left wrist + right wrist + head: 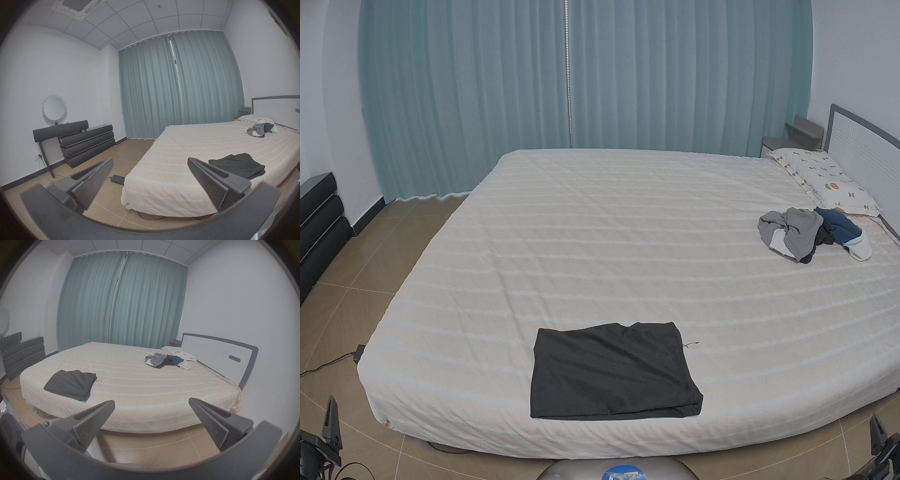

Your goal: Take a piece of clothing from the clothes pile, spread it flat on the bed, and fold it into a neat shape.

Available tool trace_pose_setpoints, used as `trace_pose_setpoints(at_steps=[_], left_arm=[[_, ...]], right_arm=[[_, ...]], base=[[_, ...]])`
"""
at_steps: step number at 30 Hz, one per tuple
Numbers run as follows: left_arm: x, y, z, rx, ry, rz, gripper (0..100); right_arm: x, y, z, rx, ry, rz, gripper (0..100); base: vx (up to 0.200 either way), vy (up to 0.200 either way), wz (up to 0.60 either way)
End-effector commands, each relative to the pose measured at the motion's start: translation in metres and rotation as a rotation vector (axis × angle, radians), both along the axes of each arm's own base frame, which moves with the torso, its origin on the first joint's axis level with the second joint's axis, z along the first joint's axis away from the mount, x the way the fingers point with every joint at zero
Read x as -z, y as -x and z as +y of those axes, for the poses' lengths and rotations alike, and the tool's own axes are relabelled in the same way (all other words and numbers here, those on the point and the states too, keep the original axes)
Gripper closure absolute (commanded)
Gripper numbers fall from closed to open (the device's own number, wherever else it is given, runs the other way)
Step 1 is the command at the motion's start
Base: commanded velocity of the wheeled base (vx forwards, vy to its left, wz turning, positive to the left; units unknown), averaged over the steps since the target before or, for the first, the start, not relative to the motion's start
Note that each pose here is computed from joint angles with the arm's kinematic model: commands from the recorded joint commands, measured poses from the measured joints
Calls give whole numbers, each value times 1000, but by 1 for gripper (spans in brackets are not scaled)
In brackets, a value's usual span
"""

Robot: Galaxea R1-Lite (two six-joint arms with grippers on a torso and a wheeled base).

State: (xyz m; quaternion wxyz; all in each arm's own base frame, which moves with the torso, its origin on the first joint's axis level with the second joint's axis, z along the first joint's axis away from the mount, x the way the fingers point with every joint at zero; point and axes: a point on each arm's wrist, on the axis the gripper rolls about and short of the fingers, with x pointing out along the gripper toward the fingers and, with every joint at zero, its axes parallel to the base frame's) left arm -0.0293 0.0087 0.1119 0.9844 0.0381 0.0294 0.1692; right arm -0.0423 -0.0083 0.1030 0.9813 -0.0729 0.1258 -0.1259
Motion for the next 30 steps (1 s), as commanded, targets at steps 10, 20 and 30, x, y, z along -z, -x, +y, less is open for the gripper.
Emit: trace_pose_setpoints(at_steps=[10,20,30], left_arm=[[31,-6,-5,181,0,-104,0],[37,-6,-10,411,47,-43,0],[37,-6,-10,405,63,-48,0]], right_arm=[[20,-15,9,-295,-121,-216,0],[22,-19,10,-338,-119,-281,0],[22,-19,10,-338,-112,-281,0]], base=[[0,0,0],[0,0,0],[0,0,0]])
